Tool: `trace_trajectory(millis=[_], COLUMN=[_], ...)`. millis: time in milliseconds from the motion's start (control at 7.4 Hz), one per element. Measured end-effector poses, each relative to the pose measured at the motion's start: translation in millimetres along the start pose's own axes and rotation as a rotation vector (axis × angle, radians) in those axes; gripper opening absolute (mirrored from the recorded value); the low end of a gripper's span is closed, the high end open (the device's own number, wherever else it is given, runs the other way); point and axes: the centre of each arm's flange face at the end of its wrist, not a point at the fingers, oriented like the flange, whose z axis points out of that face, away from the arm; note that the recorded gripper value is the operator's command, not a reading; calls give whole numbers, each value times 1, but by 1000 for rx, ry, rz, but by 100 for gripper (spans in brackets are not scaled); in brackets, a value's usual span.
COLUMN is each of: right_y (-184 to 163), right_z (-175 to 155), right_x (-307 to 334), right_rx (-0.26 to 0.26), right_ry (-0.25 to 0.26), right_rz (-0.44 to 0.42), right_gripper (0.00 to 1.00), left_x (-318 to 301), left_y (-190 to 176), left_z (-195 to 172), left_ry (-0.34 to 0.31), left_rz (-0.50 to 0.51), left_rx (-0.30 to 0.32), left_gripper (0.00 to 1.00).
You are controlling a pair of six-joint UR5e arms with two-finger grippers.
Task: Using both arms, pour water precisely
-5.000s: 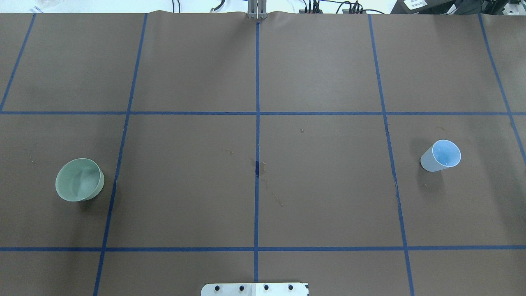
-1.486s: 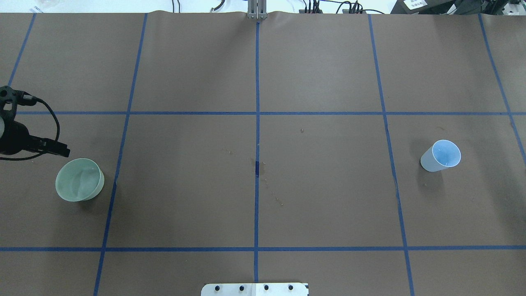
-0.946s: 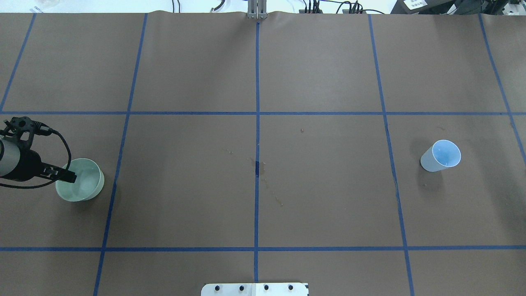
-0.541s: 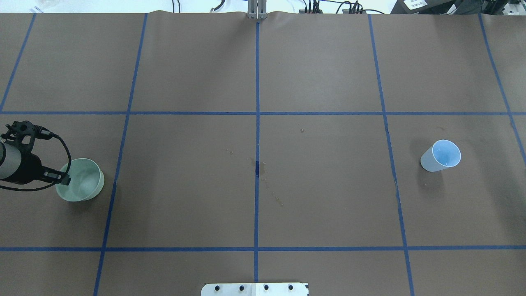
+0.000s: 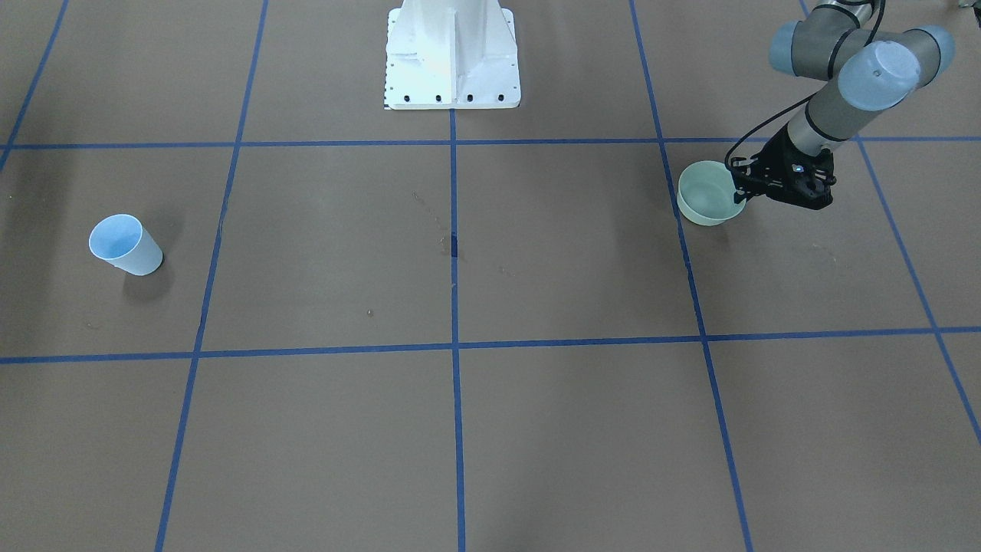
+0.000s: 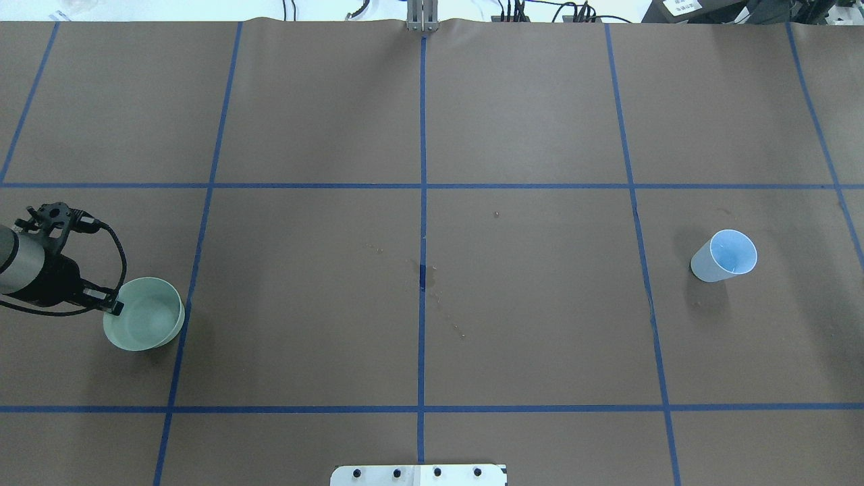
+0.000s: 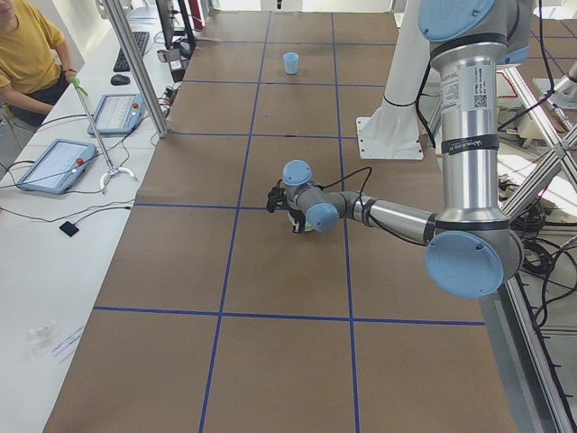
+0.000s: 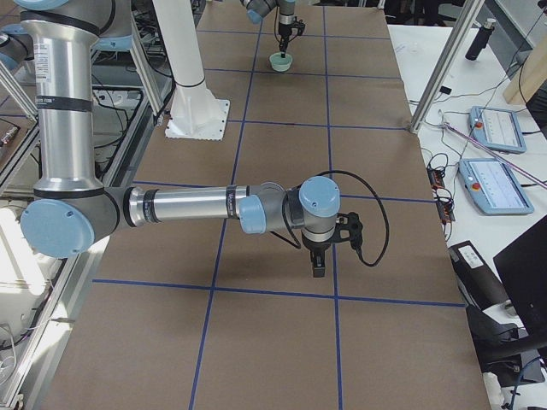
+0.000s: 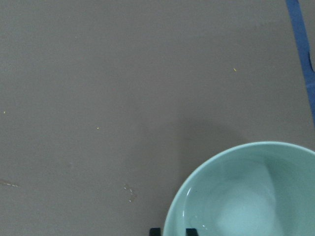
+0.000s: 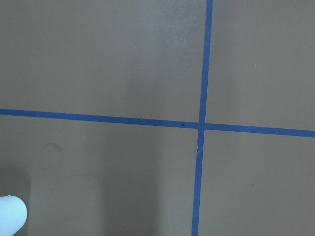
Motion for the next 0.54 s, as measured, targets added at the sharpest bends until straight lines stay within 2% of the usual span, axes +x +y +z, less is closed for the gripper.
trace_trajectory(millis=[270, 541], right_y=[0, -1], right_z=[0, 0], right_x=[-1, -1], right_rx=[1, 0], right_ry=[0, 0], right_rz=[-1, -1], right_gripper=[100, 100], left_x=[24, 72], left_y=[-24, -72], left_z=[-12, -28], left_ry=[42, 42], left_rz=[2, -24], left_rx=[10, 22], left_gripper=[0, 0])
